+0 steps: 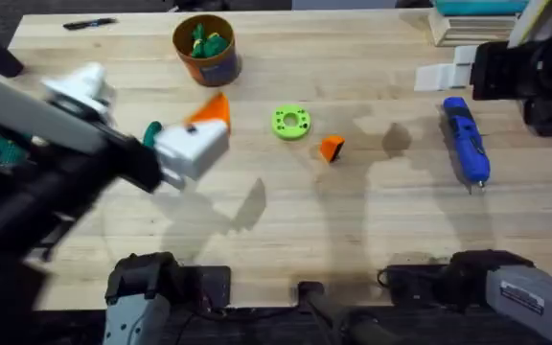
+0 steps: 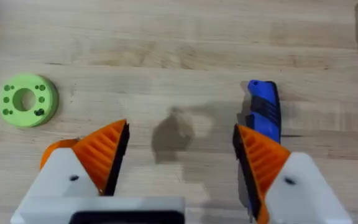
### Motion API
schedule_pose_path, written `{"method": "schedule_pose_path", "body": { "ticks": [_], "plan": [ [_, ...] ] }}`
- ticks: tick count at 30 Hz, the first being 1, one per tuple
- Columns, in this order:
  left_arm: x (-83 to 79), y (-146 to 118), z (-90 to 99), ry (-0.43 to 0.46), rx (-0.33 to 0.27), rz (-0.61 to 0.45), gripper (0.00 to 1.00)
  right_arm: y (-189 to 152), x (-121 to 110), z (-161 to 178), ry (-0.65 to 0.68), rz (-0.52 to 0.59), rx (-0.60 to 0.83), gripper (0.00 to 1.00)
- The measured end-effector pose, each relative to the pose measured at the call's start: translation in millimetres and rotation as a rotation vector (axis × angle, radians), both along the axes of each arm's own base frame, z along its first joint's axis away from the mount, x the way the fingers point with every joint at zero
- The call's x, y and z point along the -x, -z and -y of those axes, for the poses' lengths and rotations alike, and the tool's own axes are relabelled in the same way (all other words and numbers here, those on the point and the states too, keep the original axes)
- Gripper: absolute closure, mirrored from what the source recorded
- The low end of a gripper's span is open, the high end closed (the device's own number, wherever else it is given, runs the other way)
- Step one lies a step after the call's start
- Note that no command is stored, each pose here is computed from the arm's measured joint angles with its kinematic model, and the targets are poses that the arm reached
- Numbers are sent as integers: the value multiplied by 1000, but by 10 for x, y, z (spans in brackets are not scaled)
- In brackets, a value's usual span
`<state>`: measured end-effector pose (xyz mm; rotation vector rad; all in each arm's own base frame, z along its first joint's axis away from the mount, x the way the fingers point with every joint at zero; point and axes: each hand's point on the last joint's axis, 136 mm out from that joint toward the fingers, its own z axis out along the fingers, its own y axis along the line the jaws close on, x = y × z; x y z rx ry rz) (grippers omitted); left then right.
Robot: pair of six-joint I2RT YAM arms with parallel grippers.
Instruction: Pick up the gripper from the table and insert it into the empty holder that is missing its gripper. Then pick up a screw, insert it into the mounting hole, and use the screwdriver to tighten it. Finally, clean up the table by picking up the vegetable and placing it into the bucket.
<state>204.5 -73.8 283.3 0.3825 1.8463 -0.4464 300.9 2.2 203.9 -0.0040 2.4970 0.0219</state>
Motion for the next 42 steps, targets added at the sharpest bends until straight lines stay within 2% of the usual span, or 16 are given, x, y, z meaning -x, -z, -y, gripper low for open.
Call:
{"method": "schedule_pose_path", "body": {
  "ticks": [5, 6, 11, 15, 22, 39, 40, 41, 42],
  "plan": [
    [-30, 488, 69, 51, 4, 91, 15, -1, -1, 0, 0, 0, 0, 8],
    [-33, 705, 120, 89, 2, 165, 15, -1, -1, 0, 0, 0, 0, 8],
    [-25, 1007, 193, 144, 8, 247, 15, 0, 0, 0, 0, 0, 0, 8],
    [-28, 1182, 216, 158, 34, 257, 15, -1, -1, 0, 0, 0, 0, 8],
    [13, 1198, 301, 200, 62, 248, 15, 0, 0, 0, 0, 0, 0, 8],
    [16, 1198, 306, 202, 71, 242, 15, -1, -2, 0, 0, 1, 0, 8],
    [24, 1200, 314, 206, 82, 234, 15, -1, -1, 0, 0, 0, 0, 8],
    [47, 1201, 340, 217, 131, 200, 15, -1, -1, 0, 0, 0, 0, 8],
    [56, 1202, 350, 221, 148, 187, 15, -1, -1, 0, 0, 0, 0, 8]
  ]
}}
